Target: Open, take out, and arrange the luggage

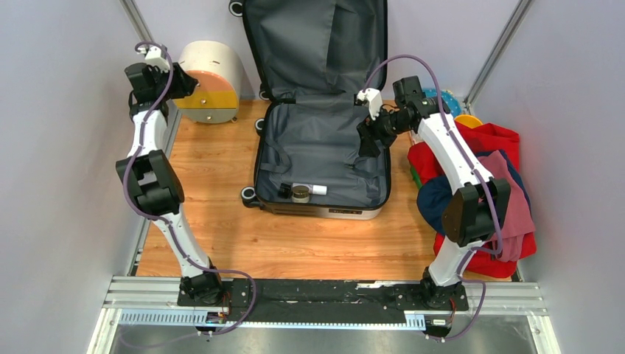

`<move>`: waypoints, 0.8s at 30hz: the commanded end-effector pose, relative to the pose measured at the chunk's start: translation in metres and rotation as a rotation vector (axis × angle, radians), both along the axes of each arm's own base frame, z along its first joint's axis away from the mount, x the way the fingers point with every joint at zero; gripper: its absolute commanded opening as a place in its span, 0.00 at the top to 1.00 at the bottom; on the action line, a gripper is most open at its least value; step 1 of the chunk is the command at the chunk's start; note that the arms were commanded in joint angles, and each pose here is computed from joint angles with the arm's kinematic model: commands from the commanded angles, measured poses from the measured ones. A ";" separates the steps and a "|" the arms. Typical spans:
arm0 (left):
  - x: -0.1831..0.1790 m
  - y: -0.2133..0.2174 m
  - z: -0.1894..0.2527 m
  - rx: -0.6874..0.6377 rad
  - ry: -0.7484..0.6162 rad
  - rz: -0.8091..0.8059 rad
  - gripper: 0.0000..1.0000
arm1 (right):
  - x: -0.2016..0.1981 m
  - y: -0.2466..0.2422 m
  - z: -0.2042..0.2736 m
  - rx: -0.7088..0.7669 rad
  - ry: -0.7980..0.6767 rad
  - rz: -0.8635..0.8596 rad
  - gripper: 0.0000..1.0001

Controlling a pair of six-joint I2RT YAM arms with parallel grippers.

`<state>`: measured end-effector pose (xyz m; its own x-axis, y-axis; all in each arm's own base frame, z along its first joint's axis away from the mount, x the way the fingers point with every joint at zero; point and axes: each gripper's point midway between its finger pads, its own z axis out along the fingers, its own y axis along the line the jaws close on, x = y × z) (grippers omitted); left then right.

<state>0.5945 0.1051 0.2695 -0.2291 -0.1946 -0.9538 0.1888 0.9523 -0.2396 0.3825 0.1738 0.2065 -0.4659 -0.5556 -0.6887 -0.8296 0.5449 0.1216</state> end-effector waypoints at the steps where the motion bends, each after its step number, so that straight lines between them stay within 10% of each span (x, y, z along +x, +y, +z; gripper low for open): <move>1: 0.006 0.004 -0.001 -0.031 -0.008 0.002 0.51 | 0.006 0.001 0.017 0.003 -0.036 -0.011 0.20; 19: 0.023 -0.002 -0.026 -0.081 0.018 -0.022 0.55 | 0.007 -0.004 0.015 -0.019 -0.030 -0.027 0.19; 24: 0.017 -0.007 -0.017 -0.094 0.019 -0.030 0.82 | 0.009 -0.004 0.016 -0.029 -0.039 -0.027 0.20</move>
